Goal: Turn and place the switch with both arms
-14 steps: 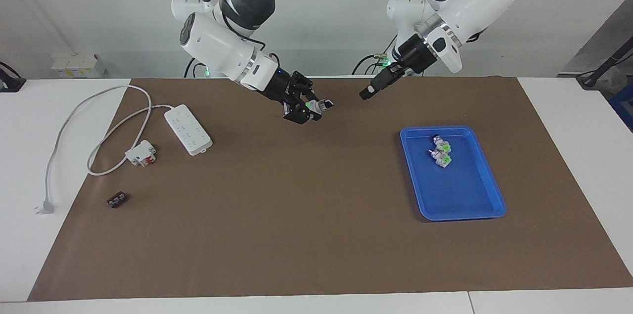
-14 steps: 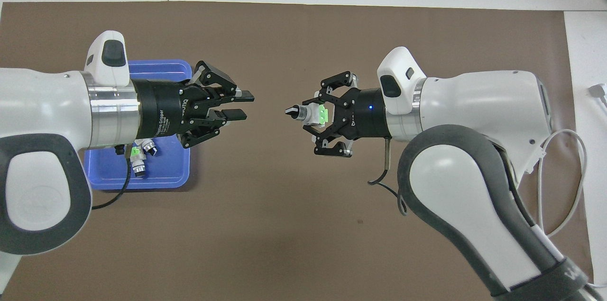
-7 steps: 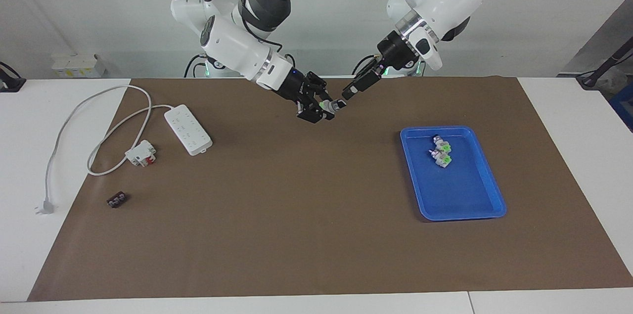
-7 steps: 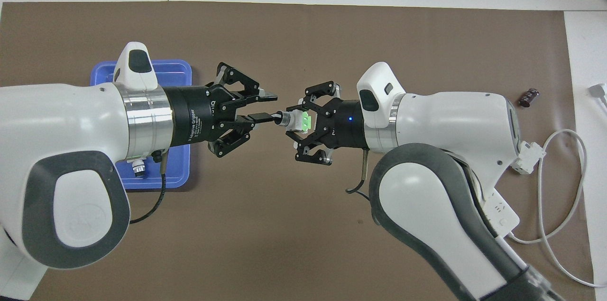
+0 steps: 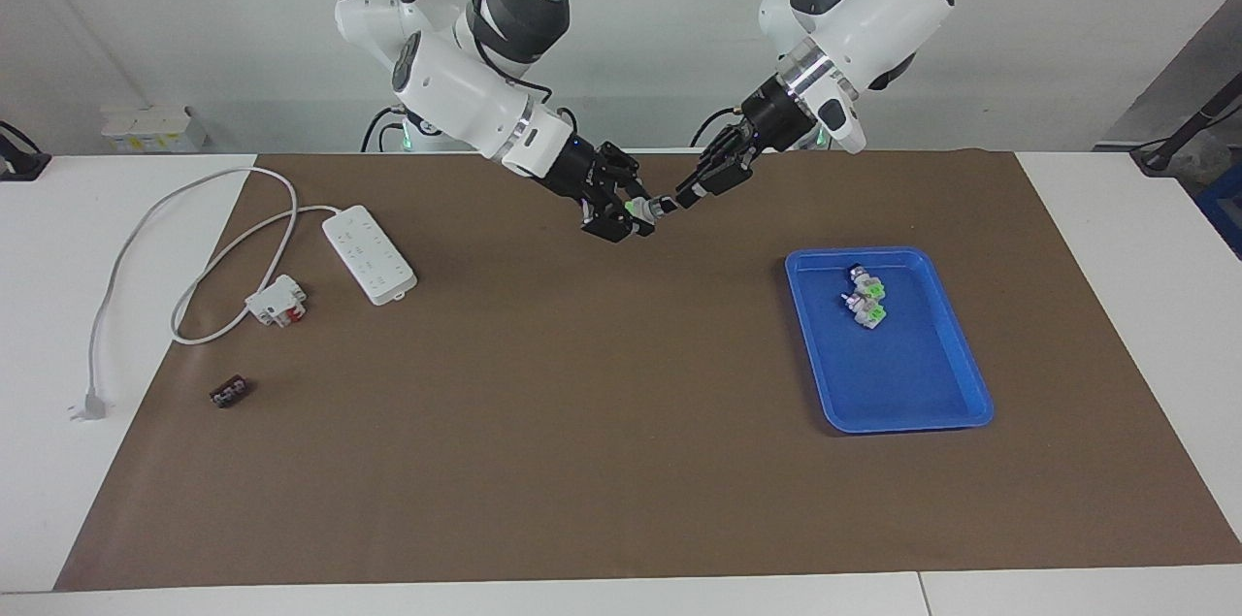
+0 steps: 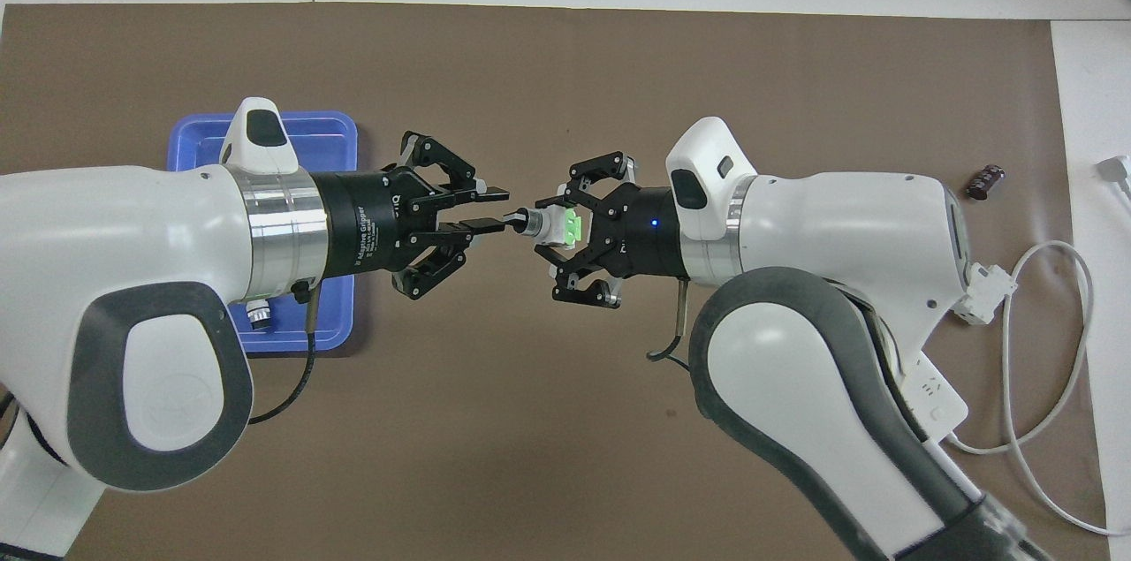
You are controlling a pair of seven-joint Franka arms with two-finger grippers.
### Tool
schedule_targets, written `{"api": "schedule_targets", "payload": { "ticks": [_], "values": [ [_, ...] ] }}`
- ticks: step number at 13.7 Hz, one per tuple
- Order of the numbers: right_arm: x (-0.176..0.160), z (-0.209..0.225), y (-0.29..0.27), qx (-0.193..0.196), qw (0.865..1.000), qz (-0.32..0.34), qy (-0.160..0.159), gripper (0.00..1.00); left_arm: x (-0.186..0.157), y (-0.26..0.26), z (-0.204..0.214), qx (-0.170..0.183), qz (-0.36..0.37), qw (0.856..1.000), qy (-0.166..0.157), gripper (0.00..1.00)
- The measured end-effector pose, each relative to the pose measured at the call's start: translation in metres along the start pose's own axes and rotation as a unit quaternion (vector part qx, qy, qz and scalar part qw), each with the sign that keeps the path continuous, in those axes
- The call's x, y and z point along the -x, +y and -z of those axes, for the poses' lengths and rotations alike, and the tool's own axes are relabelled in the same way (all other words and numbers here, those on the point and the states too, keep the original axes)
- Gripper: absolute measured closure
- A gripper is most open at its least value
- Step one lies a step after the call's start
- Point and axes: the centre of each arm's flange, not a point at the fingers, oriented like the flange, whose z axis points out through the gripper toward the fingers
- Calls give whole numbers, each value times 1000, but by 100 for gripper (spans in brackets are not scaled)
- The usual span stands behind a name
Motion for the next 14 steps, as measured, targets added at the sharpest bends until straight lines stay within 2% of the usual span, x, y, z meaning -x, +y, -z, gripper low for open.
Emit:
{"api": "schedule_targets", "payload": {
  "ticks": [6,8,9,14],
  "values": [
    [5,1,-2,0,1000,6,-4,54,7,-12,-17,-15,28,999,-1,70],
    [6,2,-3,1,1000,6,-5,54,4,-14,-19,-16,33,999,1,69],
    [6,2,-3,0,1000,6,-5,54,3,-15,-20,-17,34,999,1,64],
    [7,1,-3,0,1000,5,-6,54,11,-18,-28,-2,28,1000,7,62]
  ]
}}
